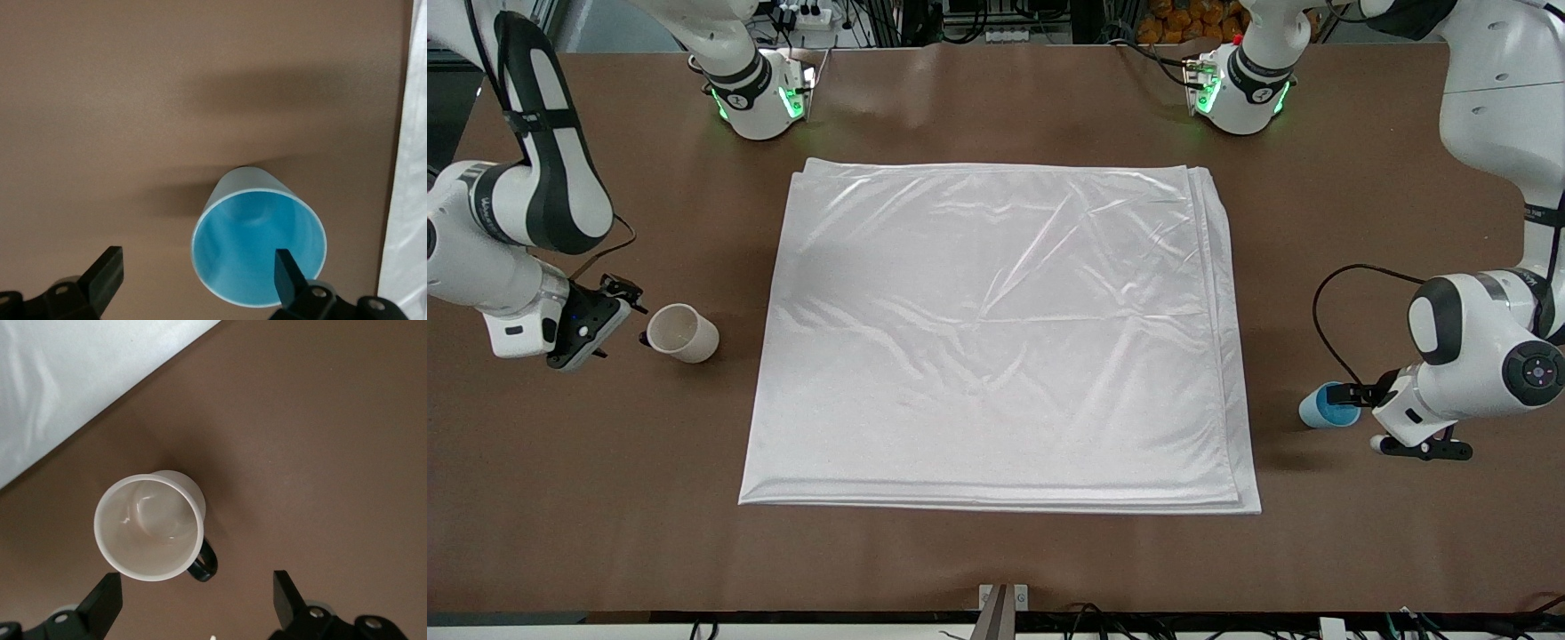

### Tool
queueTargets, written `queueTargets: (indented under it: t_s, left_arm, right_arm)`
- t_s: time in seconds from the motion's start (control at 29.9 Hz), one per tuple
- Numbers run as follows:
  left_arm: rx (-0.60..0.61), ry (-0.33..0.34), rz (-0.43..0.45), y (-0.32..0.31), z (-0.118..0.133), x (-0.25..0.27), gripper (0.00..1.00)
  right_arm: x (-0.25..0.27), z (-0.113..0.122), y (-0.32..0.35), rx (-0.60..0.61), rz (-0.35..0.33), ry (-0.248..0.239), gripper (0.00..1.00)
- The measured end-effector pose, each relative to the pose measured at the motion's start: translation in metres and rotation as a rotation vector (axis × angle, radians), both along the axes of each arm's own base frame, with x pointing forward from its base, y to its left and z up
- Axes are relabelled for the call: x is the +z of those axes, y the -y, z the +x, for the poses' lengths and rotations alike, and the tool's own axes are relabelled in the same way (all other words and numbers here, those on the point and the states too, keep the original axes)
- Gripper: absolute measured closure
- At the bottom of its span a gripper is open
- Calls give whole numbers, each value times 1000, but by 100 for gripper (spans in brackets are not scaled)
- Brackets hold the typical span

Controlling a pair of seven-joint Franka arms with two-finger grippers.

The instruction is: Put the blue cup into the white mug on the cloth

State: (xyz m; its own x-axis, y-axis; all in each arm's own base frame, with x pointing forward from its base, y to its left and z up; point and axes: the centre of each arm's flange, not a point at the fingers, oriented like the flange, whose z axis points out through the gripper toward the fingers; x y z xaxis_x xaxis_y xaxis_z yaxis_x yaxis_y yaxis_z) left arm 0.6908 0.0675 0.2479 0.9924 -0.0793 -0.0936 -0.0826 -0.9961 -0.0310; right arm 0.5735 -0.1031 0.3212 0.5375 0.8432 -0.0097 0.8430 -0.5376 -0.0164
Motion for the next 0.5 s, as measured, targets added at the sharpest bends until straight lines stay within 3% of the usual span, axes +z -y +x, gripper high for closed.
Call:
queueTargets:
  t_s: [0.13,0.17,0.2,0.3,0.5]
  left_arm:
    - [-1,0,0,0,0,-10,23]
    - [-1,0,-1,0,1,-13,33]
    - [-1,1,-1,0,1,-16,33]
    - [-2,4,-1,0,1,-22,52]
    - [-2,6,-1,0,2,-23,78]
  right_arm:
    - [-13,1,12,122,3,5,0]
    - [-17,0,16,155,5,1,0]
    - [-20,-1,20,178,7,-2,0]
    - [-29,-2,28,262,12,-8,0]
    - [-42,-2,30,463,25,-19,0]
